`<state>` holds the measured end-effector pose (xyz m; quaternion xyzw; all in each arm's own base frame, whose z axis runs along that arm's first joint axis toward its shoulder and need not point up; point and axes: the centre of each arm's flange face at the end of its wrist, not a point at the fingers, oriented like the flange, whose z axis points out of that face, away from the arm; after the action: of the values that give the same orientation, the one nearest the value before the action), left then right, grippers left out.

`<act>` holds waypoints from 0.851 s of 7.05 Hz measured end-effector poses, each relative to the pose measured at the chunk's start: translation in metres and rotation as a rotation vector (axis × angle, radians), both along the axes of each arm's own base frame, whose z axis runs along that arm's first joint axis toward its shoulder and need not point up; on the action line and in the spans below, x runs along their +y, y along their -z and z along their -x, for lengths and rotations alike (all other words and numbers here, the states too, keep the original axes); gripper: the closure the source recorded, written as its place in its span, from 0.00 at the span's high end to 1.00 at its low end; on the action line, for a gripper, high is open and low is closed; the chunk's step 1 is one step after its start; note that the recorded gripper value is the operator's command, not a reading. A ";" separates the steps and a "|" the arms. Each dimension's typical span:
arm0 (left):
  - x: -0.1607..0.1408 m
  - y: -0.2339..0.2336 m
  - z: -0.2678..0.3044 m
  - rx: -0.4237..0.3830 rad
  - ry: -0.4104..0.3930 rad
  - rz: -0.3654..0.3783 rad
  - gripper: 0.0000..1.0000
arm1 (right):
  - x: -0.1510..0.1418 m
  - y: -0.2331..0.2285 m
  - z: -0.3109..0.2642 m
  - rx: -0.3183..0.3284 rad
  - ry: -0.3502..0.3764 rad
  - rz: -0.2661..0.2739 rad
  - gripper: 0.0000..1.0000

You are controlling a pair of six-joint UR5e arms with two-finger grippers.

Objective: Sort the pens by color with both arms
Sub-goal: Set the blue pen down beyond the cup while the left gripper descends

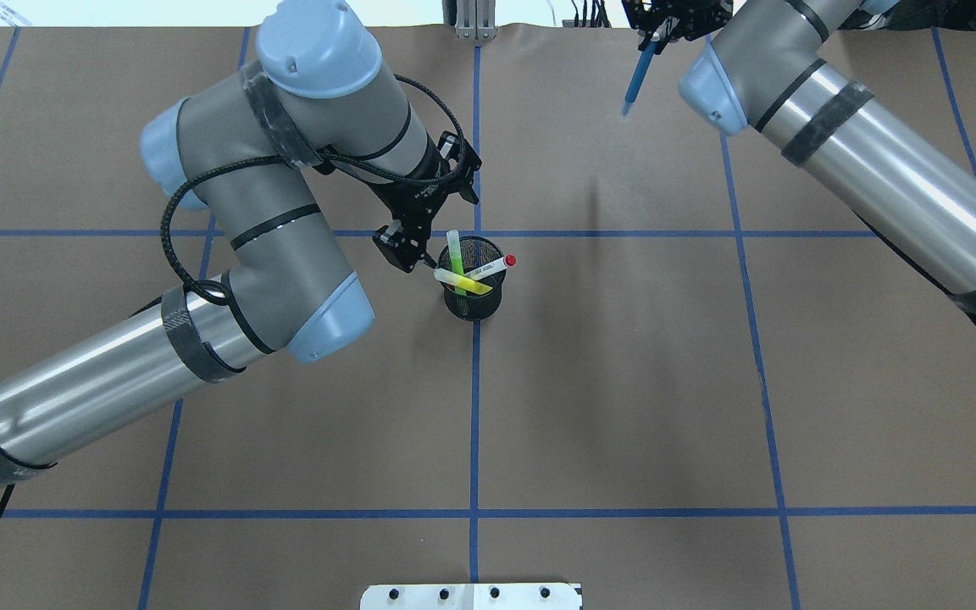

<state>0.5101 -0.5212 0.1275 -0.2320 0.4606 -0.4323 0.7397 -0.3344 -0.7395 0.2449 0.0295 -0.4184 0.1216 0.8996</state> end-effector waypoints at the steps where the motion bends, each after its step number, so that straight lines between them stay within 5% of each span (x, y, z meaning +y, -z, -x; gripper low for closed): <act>1: 0.003 -0.001 -0.017 0.021 0.088 0.085 0.94 | -0.013 -0.003 -0.002 -0.009 0.038 0.127 0.17; 3: 0.008 0.001 -0.041 0.052 0.184 0.196 0.88 | -0.025 0.026 0.016 0.012 0.123 0.269 0.20; 6: 0.030 -0.001 -0.069 0.045 0.191 0.233 0.79 | 0.002 0.038 0.087 0.104 0.227 0.312 0.21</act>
<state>0.5793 -0.4909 0.1284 -0.2811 0.4437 -0.5458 0.6529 -0.4215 -0.7372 0.2073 -0.1513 -0.3481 0.0811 0.9216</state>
